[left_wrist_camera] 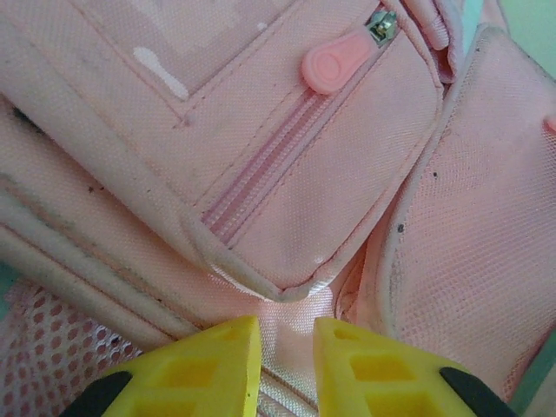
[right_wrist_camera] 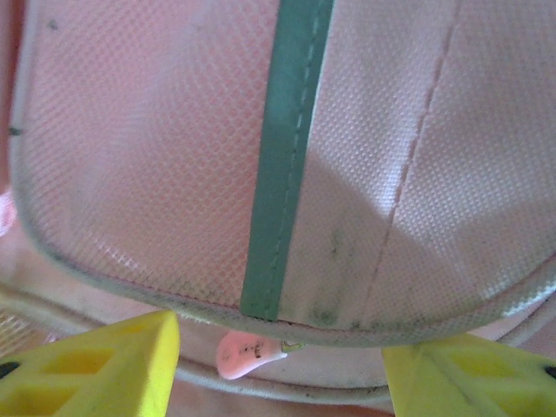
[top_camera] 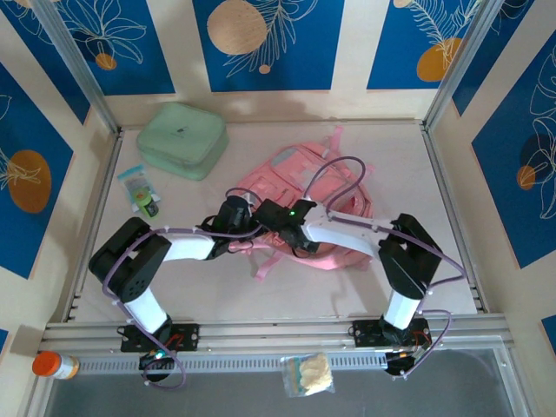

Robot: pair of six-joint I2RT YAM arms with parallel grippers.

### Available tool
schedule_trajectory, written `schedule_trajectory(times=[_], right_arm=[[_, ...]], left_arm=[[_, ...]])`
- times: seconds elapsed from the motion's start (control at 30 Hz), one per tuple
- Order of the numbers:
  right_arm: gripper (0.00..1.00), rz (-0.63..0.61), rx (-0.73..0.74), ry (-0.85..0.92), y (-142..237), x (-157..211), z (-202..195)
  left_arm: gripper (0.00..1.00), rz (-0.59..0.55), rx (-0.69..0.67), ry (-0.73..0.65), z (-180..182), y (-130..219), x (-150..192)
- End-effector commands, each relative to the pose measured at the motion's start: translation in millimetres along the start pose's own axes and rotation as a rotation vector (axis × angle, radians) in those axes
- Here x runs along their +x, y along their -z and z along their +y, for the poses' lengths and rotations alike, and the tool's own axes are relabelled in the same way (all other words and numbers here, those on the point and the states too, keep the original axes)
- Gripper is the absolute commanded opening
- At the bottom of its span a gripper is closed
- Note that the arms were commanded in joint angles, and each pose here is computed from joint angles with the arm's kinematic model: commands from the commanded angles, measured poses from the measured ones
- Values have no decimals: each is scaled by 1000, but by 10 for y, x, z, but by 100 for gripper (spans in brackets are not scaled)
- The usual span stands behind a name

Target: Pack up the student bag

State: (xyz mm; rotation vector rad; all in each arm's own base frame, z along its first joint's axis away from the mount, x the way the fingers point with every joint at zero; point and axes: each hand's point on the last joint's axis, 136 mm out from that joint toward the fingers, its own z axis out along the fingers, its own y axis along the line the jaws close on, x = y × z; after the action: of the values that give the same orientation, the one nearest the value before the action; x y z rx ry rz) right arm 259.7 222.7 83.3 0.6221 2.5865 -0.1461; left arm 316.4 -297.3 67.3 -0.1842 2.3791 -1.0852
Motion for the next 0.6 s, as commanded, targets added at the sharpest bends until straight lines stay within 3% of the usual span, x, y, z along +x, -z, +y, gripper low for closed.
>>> schedule_trajectory(times=[0.0, 0.17, 0.33, 0.57], right_arm=[[63, -104, 60, -28, -14, -124, -14], [63, -103, 151, 6, -66, 26, -146], [54, -149, 204, 97, -9, 73, -324], [43, -91, 190, 121, -6, 114, -516]], left_arm=[[24, 124, -110, 30, 342, -8, 403], [23, 104, -135, 18, 362, 24, 363], [23, 98, -170, 15, 448, 11, 351], [22, 95, -172, 4, 423, 6, 314]])
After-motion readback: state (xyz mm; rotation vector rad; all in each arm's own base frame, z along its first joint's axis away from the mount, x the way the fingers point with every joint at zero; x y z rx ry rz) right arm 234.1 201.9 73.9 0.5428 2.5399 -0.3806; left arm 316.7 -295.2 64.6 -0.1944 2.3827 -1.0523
